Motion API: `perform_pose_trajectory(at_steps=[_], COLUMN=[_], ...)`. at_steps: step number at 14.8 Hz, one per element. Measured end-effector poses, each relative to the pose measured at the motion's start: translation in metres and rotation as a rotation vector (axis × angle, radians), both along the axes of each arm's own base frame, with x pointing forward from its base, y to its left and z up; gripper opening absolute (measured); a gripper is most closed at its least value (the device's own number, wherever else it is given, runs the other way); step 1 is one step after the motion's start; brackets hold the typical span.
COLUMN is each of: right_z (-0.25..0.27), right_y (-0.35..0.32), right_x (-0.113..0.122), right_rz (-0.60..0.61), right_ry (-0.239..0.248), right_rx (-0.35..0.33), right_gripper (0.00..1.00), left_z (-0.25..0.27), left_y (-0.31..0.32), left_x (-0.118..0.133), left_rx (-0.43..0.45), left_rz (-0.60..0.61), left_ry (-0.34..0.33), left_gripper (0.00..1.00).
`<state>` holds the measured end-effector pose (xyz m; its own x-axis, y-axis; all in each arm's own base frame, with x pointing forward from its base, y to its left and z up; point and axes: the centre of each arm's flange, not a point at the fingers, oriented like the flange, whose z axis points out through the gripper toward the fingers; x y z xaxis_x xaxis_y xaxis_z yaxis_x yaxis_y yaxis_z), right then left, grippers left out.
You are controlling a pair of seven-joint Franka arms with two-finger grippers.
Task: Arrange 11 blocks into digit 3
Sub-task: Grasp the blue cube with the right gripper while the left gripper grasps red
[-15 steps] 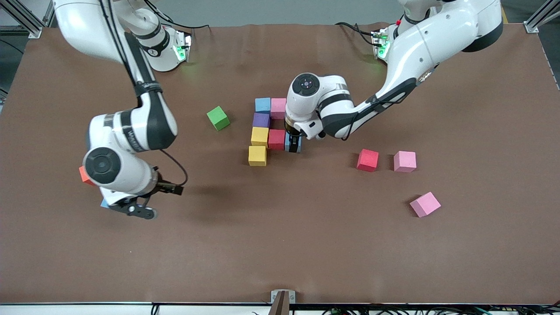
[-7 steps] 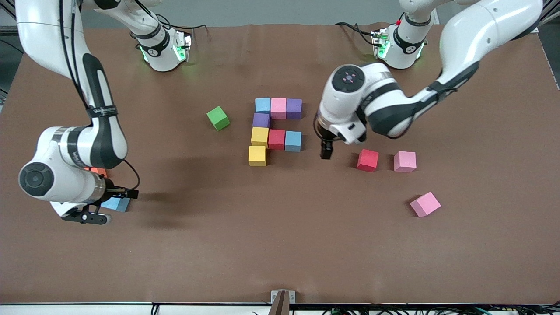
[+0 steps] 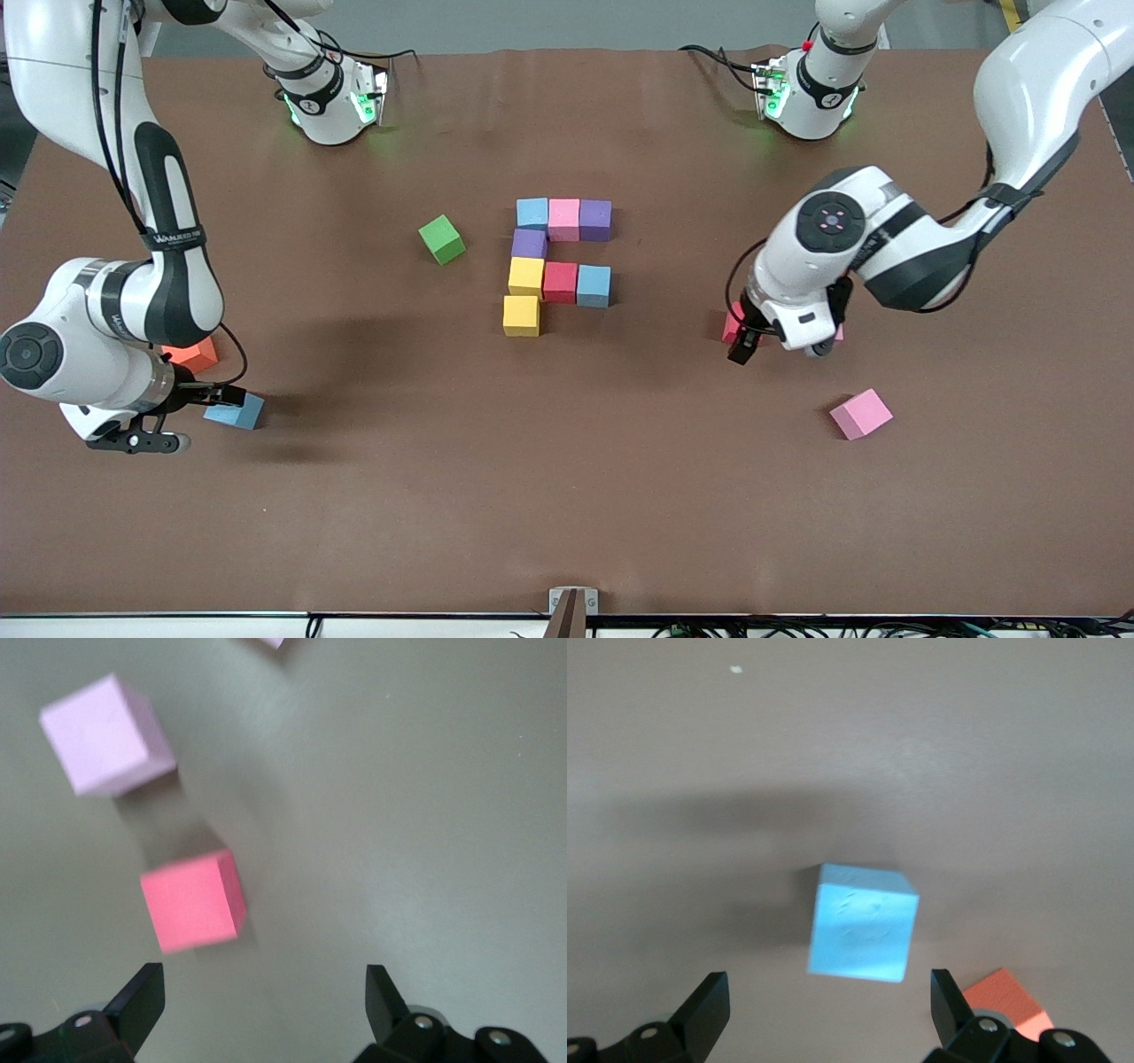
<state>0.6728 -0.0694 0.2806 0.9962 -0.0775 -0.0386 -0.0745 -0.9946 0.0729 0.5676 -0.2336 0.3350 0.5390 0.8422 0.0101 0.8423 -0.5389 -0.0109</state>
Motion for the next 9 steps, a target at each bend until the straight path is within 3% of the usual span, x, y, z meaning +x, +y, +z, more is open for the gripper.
perform_pose_trajectory(at_steps=[4, 9], right_z=[-0.026, -0.038], right_y=[-0.016, -0.013], right_x=[-0.002, -0.002], right_rz=[-0.026, -0.043], right_ry=[-0.028, -0.025], right_rx=[0.011, 0.038], right_gripper=[1.00, 1.00], left_z=[-0.027, -0.050], left_y=[0.023, 0.027], left_x=[0.008, 0.005], left_rx=[0.015, -0.003], left_rz=[-0.361, -0.886], left_ry=[0.048, 0.101], left_gripper=[1.00, 1.00])
